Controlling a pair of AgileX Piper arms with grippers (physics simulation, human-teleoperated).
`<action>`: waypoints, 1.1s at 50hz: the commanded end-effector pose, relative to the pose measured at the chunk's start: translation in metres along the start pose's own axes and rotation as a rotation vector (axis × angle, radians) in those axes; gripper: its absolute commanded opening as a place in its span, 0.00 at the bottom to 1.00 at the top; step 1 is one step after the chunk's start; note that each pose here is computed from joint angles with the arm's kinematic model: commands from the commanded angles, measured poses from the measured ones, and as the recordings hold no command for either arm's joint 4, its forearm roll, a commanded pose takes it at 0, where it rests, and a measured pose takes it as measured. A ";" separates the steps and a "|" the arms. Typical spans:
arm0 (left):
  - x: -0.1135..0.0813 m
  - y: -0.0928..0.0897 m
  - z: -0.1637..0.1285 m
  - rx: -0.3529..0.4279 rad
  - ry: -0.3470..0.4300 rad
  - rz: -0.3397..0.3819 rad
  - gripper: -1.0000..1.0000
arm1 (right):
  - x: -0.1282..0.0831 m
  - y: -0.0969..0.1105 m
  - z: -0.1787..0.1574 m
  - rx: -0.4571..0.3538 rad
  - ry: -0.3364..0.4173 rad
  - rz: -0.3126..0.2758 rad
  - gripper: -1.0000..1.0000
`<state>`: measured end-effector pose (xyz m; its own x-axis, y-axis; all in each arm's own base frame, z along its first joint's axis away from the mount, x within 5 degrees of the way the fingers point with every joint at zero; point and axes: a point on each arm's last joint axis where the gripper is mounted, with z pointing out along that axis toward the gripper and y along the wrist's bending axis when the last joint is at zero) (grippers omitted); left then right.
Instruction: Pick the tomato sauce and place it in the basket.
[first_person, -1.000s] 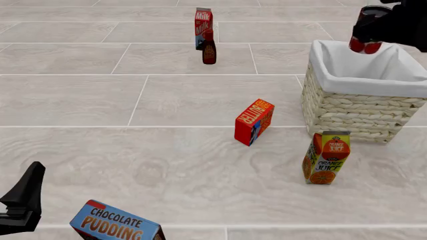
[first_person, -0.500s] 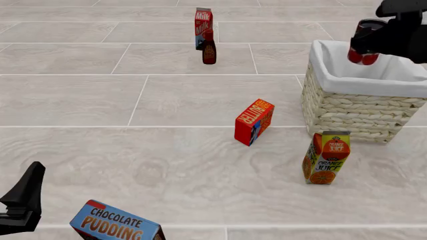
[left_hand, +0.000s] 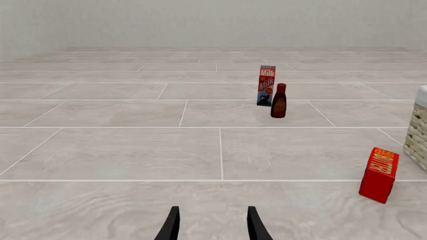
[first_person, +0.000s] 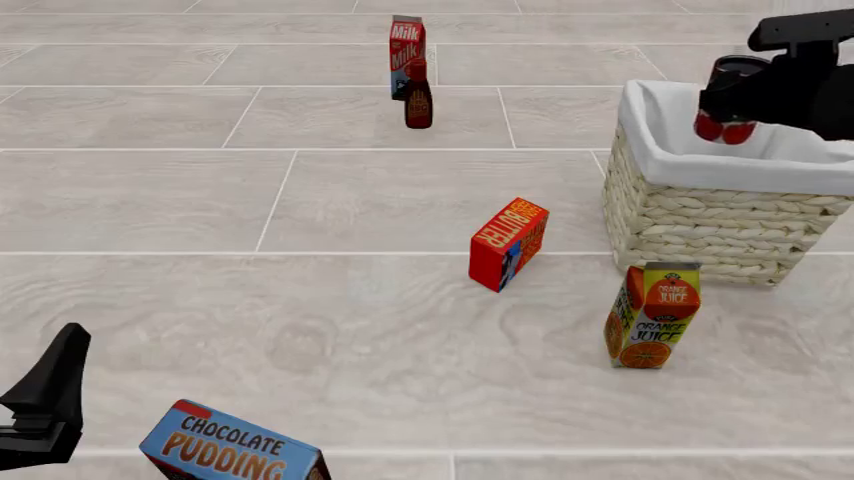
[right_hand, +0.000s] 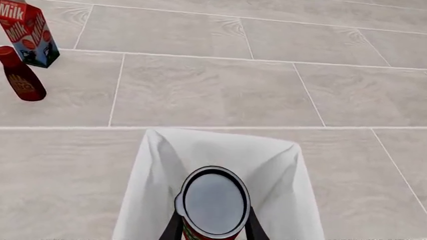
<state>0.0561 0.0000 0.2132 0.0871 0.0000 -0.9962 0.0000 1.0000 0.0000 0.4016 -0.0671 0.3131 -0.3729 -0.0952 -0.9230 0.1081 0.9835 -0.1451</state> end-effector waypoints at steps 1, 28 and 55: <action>0.000 0.000 0.000 0.000 0.000 0.000 1.00 | 0.002 -0.002 0.002 0.005 0.006 0.018 0.00; 0.000 0.000 0.000 0.000 0.000 0.000 1.00 | 0.008 0.000 0.006 0.000 0.019 0.023 1.00; 0.000 0.000 0.000 0.000 0.000 0.000 1.00 | -0.001 -0.002 -0.004 0.005 -0.002 0.016 1.00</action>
<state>0.0561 0.0000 0.2132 0.0871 0.0000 -0.9962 0.0000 1.0000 0.0000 0.4009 -0.0680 0.3091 -0.3786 -0.0754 -0.9225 0.1163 0.9849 -0.1282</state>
